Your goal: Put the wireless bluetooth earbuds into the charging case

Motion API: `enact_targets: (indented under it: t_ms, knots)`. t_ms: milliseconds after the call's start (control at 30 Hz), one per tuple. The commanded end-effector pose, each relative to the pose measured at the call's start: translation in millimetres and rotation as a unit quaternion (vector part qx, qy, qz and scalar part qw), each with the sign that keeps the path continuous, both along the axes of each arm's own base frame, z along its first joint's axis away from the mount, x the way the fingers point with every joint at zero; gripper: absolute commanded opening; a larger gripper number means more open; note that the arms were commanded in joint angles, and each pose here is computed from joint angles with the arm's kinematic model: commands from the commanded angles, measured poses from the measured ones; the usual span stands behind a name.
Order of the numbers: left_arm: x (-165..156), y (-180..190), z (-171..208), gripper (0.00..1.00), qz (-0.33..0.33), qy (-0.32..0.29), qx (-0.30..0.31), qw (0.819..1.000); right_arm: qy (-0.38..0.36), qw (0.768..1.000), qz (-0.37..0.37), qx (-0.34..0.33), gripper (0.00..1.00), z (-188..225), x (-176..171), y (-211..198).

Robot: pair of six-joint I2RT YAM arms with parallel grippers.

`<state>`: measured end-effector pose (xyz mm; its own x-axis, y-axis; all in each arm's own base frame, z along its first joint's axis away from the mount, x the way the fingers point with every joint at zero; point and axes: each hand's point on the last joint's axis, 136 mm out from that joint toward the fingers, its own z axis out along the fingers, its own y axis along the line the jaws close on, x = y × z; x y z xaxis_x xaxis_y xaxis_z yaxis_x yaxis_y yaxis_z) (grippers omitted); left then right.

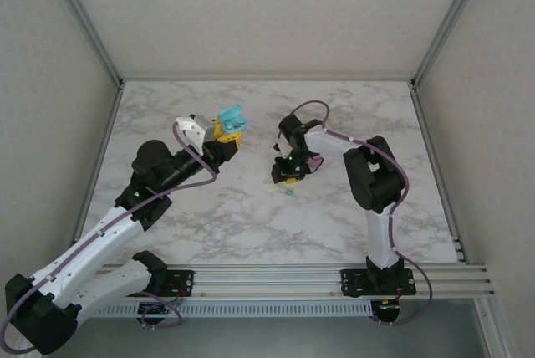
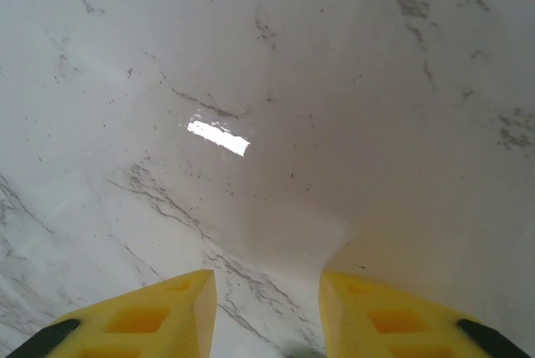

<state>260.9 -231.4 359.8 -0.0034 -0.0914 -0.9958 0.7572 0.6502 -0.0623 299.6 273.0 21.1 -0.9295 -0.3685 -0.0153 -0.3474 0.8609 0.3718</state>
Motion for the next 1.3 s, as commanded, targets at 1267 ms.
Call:
enact_targets:
  t_ms: [1267]
  knots:
    - [-0.9,-0.3,13.4,0.21,-0.002,-0.017,-0.007,1.000,-0.008,0.989,0.065,-0.134,0.33,-1.7,-27.3,-23.7]
